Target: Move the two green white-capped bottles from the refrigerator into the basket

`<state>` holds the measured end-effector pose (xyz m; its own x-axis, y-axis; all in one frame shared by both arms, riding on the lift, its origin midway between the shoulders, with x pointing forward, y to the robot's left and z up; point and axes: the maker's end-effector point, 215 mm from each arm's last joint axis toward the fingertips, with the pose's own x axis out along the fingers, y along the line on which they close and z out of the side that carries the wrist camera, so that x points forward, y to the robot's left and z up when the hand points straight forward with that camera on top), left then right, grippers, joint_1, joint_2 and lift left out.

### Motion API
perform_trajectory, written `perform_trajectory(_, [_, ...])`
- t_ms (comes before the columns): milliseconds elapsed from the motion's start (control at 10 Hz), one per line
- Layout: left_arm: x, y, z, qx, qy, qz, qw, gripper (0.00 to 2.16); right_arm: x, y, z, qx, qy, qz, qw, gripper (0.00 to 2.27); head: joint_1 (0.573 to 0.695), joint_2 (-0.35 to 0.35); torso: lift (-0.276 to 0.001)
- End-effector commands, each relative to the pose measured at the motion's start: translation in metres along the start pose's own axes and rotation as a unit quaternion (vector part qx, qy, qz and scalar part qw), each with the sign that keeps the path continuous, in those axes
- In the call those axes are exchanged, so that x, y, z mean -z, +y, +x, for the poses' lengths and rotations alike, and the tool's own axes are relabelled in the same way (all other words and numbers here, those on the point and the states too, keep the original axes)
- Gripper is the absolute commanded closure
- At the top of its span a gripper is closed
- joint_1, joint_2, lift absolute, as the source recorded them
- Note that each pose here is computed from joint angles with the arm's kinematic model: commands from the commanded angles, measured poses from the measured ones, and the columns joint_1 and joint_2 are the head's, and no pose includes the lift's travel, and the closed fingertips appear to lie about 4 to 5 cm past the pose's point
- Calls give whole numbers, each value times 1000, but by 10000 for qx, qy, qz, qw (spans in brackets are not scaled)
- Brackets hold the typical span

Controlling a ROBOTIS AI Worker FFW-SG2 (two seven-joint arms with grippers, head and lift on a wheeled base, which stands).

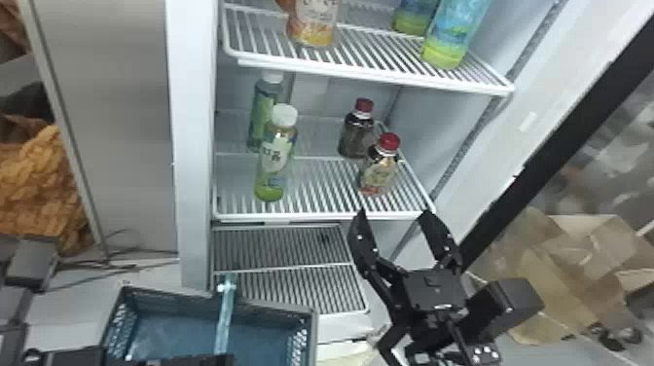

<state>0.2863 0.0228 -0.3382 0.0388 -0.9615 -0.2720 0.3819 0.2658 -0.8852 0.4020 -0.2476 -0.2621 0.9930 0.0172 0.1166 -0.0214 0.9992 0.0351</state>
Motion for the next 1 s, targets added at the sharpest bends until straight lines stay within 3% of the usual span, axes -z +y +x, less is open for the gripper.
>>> perform_trajectory(0, [0,0,0,-1,3,-1,10000,1161,-1,0,1,-10,-9,-4,10000,108,695,-350,-263])
perform_trajectory(600, [0,0,-1,-5,-6,-1,10000,1161,3,3,3,-38,6,21,10000,108,695,-350,-263])
perform_trajectory(900, [1,0,0,6,-3,-13,10000,1161,13,23,14,-289,26,90,9995,108,695,-347,-263])
